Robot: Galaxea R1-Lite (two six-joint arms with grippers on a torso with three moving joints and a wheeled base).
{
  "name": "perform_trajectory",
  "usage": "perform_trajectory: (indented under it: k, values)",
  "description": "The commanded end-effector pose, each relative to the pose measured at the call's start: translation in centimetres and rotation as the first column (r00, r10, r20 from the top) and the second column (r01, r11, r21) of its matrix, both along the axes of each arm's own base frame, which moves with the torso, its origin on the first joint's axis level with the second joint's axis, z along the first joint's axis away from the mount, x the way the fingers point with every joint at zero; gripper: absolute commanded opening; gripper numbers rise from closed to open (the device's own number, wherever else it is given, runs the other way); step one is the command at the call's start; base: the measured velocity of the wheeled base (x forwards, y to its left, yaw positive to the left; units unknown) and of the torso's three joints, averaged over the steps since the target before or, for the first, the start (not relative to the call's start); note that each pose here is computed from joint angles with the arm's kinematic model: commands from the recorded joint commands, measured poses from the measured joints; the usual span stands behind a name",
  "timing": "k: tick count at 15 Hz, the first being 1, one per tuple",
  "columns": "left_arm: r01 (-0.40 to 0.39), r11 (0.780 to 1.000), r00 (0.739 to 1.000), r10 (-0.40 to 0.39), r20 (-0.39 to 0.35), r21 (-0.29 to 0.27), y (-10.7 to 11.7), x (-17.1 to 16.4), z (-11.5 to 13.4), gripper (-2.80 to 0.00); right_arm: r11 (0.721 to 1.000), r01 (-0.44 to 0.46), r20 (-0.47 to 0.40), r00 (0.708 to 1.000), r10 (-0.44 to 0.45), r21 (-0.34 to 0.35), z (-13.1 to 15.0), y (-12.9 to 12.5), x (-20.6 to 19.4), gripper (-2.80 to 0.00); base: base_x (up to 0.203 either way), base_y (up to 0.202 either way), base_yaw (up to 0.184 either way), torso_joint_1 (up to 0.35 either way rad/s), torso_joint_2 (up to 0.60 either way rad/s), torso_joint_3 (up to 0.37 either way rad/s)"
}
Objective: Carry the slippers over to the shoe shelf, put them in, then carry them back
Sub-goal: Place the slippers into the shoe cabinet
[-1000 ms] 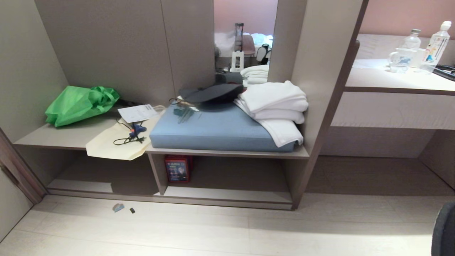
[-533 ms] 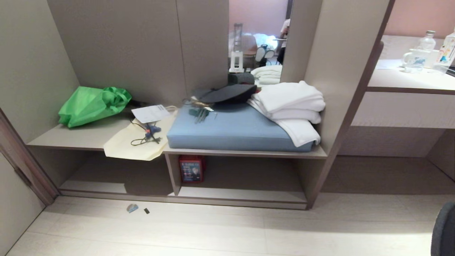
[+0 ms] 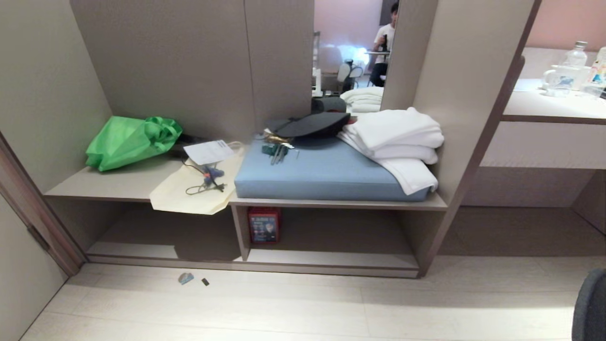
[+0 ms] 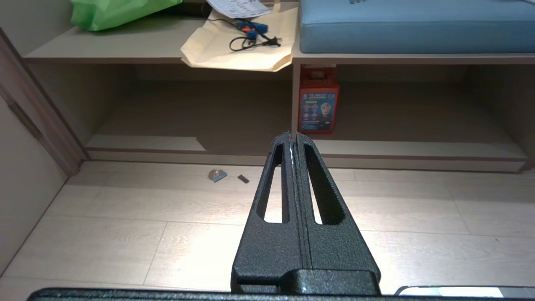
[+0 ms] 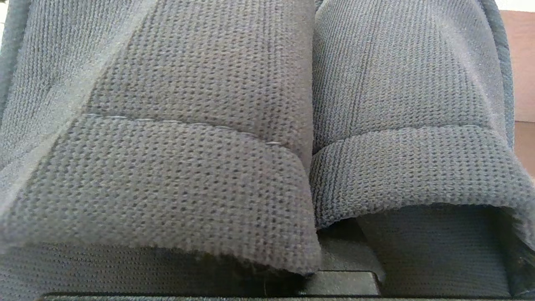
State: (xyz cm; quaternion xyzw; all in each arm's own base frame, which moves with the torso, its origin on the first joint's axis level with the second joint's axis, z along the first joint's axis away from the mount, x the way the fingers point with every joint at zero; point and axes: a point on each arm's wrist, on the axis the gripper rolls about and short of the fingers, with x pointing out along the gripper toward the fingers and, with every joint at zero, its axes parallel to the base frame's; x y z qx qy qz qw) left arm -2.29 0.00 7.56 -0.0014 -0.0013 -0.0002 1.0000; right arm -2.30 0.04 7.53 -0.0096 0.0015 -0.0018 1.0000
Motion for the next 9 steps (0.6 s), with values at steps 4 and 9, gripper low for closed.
perform_trajectory:
  k: [4,9]
  values:
    - [0.000,1.000,1.000,0.000,0.001,0.000,0.00,0.00,0.00,-2.80,1.000,0.001,-0.002,1.000,-0.001,-0.001,0.00,0.00,0.01,-2.80,0.000,0.000,0.000,0.000,0.00,0.000]
    - [0.000,1.000,1.000,0.000,-0.001,0.000,0.00,0.01,0.01,-2.80,1.000,0.000,-0.002,1.000,0.000,0.001,0.00,0.00,0.01,-2.80,0.000,0.000,0.000,0.000,0.00,0.000]
